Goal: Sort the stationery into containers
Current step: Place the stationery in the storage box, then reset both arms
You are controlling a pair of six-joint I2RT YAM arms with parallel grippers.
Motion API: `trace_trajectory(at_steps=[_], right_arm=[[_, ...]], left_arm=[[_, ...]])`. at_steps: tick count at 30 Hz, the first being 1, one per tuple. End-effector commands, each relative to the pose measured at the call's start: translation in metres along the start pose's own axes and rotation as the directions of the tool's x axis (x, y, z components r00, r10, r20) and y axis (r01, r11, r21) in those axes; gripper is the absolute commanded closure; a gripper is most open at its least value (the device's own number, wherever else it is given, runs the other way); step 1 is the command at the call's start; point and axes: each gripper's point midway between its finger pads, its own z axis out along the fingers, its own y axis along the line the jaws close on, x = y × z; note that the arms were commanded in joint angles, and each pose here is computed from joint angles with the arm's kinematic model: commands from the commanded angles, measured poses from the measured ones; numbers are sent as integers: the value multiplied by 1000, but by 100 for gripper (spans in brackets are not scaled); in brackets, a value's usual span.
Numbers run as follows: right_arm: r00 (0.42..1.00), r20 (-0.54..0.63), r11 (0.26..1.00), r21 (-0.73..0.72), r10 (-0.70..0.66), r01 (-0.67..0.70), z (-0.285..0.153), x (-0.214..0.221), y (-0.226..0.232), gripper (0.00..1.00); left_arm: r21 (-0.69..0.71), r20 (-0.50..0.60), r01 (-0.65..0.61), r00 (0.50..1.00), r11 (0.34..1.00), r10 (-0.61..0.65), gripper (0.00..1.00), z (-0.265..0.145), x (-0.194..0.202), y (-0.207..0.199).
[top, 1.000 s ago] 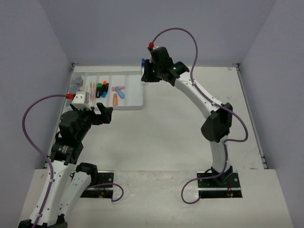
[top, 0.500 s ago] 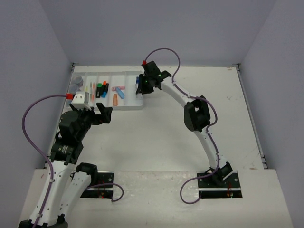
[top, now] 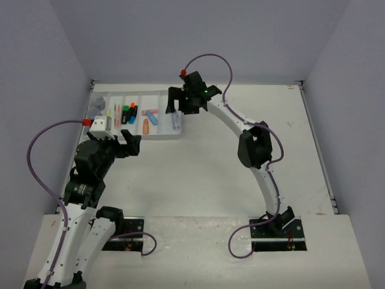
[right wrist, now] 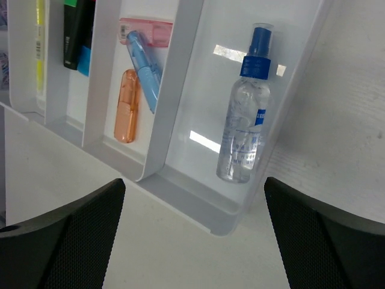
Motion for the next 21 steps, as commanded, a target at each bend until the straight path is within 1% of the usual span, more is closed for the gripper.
trace_trajectory(at_steps=[1, 2, 3, 5, 7, 9, 11, 12, 14, 17, 19, 21], right_arm=[[952, 277, 988, -51, -129, 148, -157, -66, 63, 1], [937, 318, 987, -33, -141, 160, -179, -65, 60, 1], [925, 347, 987, 7, -155, 163, -203, -54, 50, 1], [884, 434, 984, 59, -177, 168, -246, -43, 37, 1], [840, 502, 976, 158, -209, 148, -294, -17, 8, 1], [807, 548, 967, 230, -219, 106, -323, 0, -16, 1], [773, 583, 942, 329, -252, 59, -353, 20, -47, 1], [757, 594, 925, 380, -272, 34, -366, 32, -63, 1], [764, 571, 891, 454, -300, 10, -373, 54, -89, 1], [744, 604, 851, 517, -285, -94, -402, 72, -114, 1], [727, 647, 850, 497, -230, -173, -420, 86, -123, 1], [705, 684, 845, 479, -187, -240, -433, 97, -130, 1]], left_arm=[[-123, 62, 27, 998, 992, -20, 0, -2, -12, 22], [-166, 74, 36, 997, 986, -24, 0, -3, -14, 29], [-191, 80, 42, 996, 981, -28, 0, -5, -15, 33], [-260, 96, 52, 995, 964, -28, 0, -8, -19, 46], [-315, 102, 56, 995, 948, -25, 0, -11, -20, 55], [-363, 111, 60, 994, 930, -21, 0, -14, -23, 63], [-406, 110, 62, 994, 912, -18, 0, -16, -23, 71], [-426, 109, 62, 994, 902, -17, 0, -17, -23, 74], [-448, 96, 60, 995, 892, -18, 0, -15, -18, 79], [-469, 80, 69, 996, 881, -35, 0, -8, -9, 84], [-460, 67, 60, 997, 886, -33, 0, -8, -4, 83], [-446, 78, 55, 997, 893, -22, 0, -11, -3, 81]])
